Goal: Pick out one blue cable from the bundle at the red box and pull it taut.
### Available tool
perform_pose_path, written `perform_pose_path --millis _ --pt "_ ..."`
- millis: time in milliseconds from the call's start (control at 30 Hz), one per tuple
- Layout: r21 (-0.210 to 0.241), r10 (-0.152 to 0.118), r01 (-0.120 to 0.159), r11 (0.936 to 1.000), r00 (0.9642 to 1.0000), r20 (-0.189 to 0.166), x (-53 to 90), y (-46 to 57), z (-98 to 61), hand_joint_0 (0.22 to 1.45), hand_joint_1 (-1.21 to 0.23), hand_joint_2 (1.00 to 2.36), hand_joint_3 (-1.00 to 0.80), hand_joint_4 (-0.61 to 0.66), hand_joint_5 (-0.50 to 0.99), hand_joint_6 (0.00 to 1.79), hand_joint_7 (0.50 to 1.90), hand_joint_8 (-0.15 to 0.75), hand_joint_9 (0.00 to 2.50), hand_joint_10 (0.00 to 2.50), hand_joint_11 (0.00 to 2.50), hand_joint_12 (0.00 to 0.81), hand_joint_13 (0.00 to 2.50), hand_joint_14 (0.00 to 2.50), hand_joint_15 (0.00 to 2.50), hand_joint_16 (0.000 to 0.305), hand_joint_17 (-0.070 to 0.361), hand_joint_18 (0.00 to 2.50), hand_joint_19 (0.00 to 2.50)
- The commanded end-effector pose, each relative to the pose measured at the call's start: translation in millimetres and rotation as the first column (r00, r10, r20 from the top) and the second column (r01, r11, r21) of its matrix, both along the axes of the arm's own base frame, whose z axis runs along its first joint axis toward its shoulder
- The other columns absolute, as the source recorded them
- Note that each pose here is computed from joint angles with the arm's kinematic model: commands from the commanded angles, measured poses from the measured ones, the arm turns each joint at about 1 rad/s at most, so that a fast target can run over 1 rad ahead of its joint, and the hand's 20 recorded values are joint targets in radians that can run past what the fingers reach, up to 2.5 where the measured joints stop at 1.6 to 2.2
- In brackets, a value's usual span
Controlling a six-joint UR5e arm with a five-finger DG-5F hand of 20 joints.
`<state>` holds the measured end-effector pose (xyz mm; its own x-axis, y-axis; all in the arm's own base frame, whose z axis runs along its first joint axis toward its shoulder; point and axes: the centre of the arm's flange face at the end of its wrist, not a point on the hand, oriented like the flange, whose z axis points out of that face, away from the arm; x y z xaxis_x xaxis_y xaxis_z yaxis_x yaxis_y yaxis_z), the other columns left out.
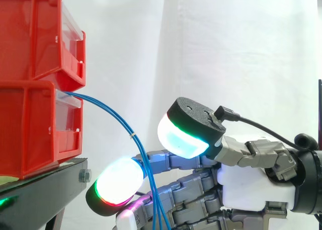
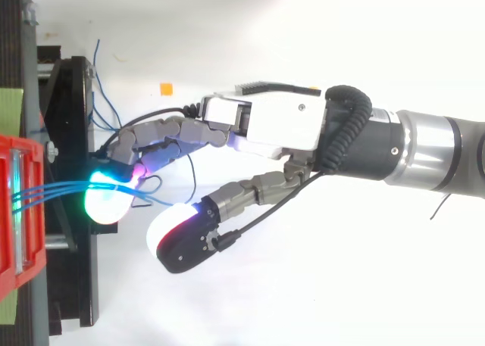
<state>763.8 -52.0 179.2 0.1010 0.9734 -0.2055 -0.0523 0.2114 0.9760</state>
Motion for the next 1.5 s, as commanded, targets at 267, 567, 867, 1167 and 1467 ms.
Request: perform_pose_path --millis 267,567,867,1167,1467 --pt "0.031 0.012 -0.012 0.9994 0.9999 0.004 0.3 0.0 0.3 0.56 -0.56 1.01 -0.43 0.09 -0.14 0.5 1.13 0.187 0.59 0.02 0.43 0.284 0.37 0.01 0.18 0.049 0.111 0.39 0.45" --pt "0.036 0.017 -0.017 0.9992 0.9999 0.003 -0.2 -5.7 0.1 0.56 -0.56 1.01 -0.43 0.09 -0.14 0.5 1.15 0.184 0.59 0.02 0.44 0.285 0.38 0.01 0.19 0.049 0.11 0.39 0.45" --pt "0.029 0.03 -0.03 0.9991 0.9995 0.012 3.4 -9.9 6.9 0.56 -0.56 1.01 -0.44 0.08 -0.13 0.5 1.17 0.189 0.6 0.02 0.44 0.286 0.39 0.01 0.19 0.049 0.111 0.4 0.46" --pt "0.029 0.036 -0.037 0.9989 0.9991 0.023 5.8 -15.2 11.8 0.57 -0.56 1.01 -0.42 0.05 -0.12 0.5 1.28 0.192 0.61 0.02 0.46 0.285 0.39 0.01 0.19 0.049 0.11 0.4 0.46" --pt "0.027 0.036 -0.037 0.999 0.999 0.027 7.0 -19.1 16.0 0.57 -0.49 1.0 -0.45 0.06 -0.12 0.52 1.27 0.189 0.62 0.02 0.47 0.284 0.4 0.01 0.2 0.049 0.11 0.41 0.48"
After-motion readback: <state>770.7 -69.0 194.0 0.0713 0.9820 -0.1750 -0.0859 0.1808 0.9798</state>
